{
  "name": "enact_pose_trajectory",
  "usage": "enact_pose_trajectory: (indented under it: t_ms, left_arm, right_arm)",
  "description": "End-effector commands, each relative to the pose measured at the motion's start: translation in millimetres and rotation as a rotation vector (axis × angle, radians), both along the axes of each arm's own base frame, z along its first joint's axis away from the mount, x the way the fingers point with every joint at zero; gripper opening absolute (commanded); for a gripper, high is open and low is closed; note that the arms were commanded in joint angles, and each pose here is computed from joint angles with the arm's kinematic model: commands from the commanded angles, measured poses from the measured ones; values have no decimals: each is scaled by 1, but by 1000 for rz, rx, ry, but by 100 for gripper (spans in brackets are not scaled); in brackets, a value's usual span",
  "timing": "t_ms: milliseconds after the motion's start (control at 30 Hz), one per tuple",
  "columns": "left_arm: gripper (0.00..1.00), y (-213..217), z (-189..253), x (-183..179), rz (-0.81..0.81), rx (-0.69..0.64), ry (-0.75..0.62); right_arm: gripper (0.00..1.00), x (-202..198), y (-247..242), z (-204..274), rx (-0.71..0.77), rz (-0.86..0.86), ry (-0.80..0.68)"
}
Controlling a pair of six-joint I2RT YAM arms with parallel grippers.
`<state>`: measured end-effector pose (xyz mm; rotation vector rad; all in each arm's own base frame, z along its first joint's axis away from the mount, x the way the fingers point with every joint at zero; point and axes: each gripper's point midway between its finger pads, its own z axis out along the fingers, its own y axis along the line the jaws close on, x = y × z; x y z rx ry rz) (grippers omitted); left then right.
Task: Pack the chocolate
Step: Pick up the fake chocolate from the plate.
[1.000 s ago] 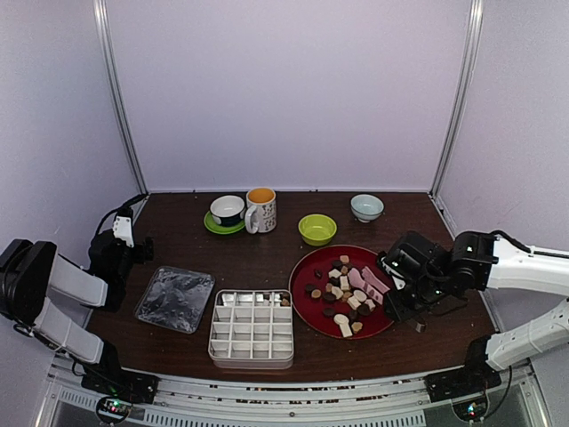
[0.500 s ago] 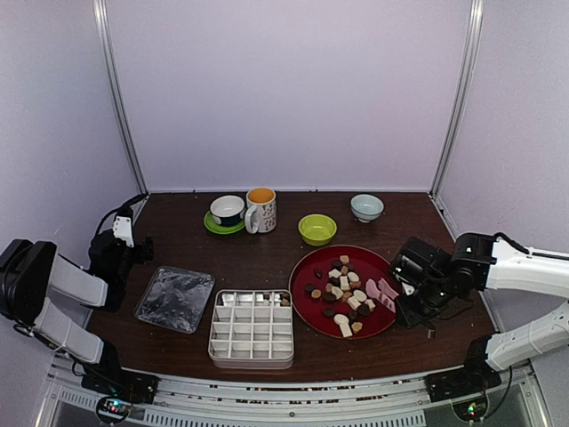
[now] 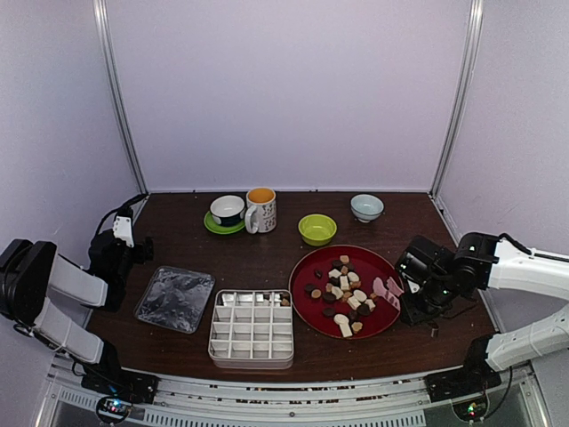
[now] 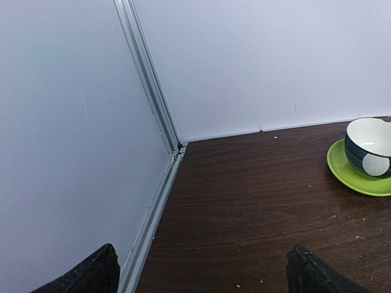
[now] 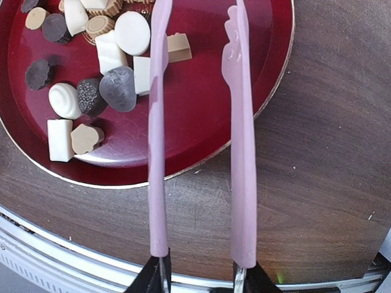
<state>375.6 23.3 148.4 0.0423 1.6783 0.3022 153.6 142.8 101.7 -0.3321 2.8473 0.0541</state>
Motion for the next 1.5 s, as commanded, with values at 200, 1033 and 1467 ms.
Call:
enact_pose_trajectory:
  t_ms: [200, 1033, 1467]
  left_arm:
    - [98, 4, 12, 4, 14, -1, -41]
    - [98, 4, 13, 4, 15, -1, -43]
    - [98, 4, 12, 4, 15, -1, -41]
  right_arm:
    - [36, 3, -3, -4, -1, 8, -10]
    - [36, 8, 6, -25, -11, 30, 39]
    - [29, 12, 15, -22, 11, 64, 32]
